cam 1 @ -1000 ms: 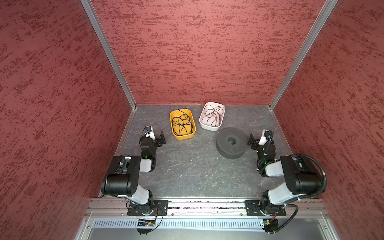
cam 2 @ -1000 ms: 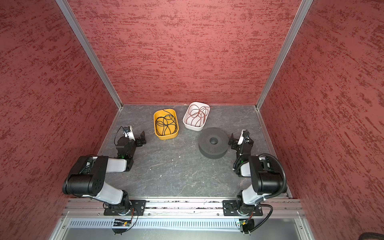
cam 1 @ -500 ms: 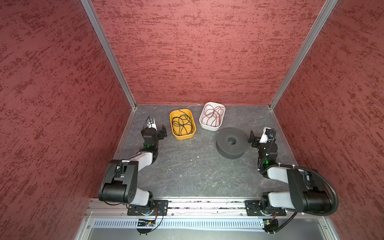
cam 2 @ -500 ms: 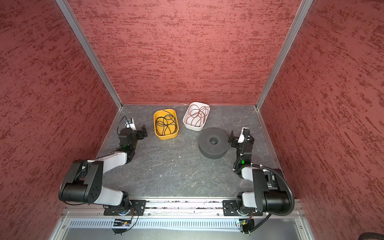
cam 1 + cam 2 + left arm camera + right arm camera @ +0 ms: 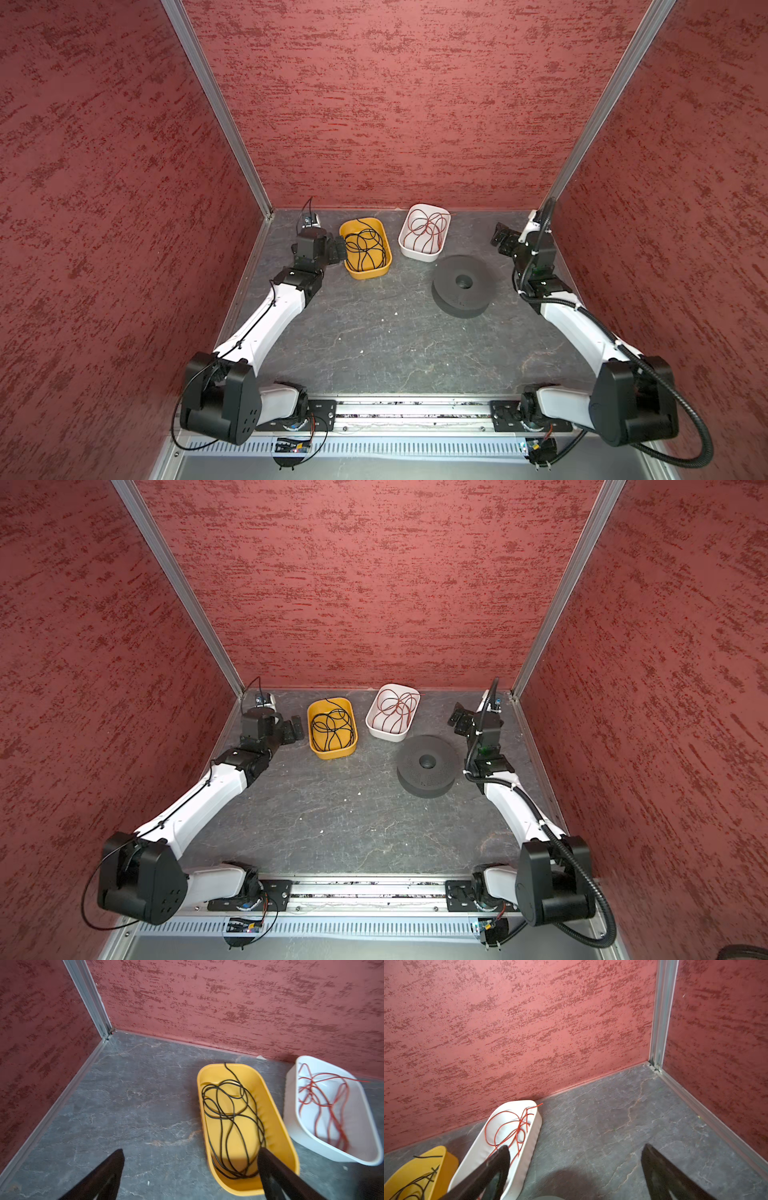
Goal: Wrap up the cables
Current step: 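Raise both arms from rest and move the grippers toward the tubs, then reach the right gripper into the yellow tub and grasp the black cable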
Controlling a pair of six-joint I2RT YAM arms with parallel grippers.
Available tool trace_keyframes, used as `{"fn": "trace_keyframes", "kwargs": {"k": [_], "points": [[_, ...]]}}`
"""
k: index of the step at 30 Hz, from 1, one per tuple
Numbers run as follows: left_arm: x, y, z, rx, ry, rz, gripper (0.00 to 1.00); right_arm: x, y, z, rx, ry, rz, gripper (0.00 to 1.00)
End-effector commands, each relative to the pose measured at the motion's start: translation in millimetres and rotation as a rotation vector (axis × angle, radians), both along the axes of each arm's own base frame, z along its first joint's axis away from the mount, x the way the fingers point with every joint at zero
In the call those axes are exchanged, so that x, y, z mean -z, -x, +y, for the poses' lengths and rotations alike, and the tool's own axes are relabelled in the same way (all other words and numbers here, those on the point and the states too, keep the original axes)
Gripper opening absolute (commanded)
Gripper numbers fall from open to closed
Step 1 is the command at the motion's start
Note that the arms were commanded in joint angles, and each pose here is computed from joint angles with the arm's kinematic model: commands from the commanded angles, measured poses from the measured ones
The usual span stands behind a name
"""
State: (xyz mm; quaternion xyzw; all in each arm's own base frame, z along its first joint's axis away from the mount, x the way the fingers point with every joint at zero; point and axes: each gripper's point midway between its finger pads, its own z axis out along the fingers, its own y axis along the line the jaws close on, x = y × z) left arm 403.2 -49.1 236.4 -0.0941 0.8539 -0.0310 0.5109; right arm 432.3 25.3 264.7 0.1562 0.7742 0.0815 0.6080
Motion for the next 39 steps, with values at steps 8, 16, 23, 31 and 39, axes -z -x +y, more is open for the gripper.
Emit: {"fn": "trace_keyframes", "kwargs": {"k": [8, 16, 23, 31, 39], "points": [[13, 60, -55, 0.241, 0.296, 0.35, 1.0, 26, -17, 119, -0.265, -0.046, 0.266, 0.99], [-9, 83, -52, 0.301, 0.392, 0.371, 1.0, 37, -37, 210, -0.44, 0.013, 0.297, 0.99], [-5, 77, -36, 0.302, 0.496, 0.332, 1.0, 48, -44, 284, -0.61, 0.096, 0.332, 0.99], [-10, 76, -29, 0.314, 0.559, 0.274, 1.0, 72, -47, 348, -0.749, 0.167, 0.326, 0.99], [-4, 76, -23, 0.289, 0.562, 0.283, 1.0, 111, -50, 401, -0.881, 0.233, 0.373, 0.94]]}}
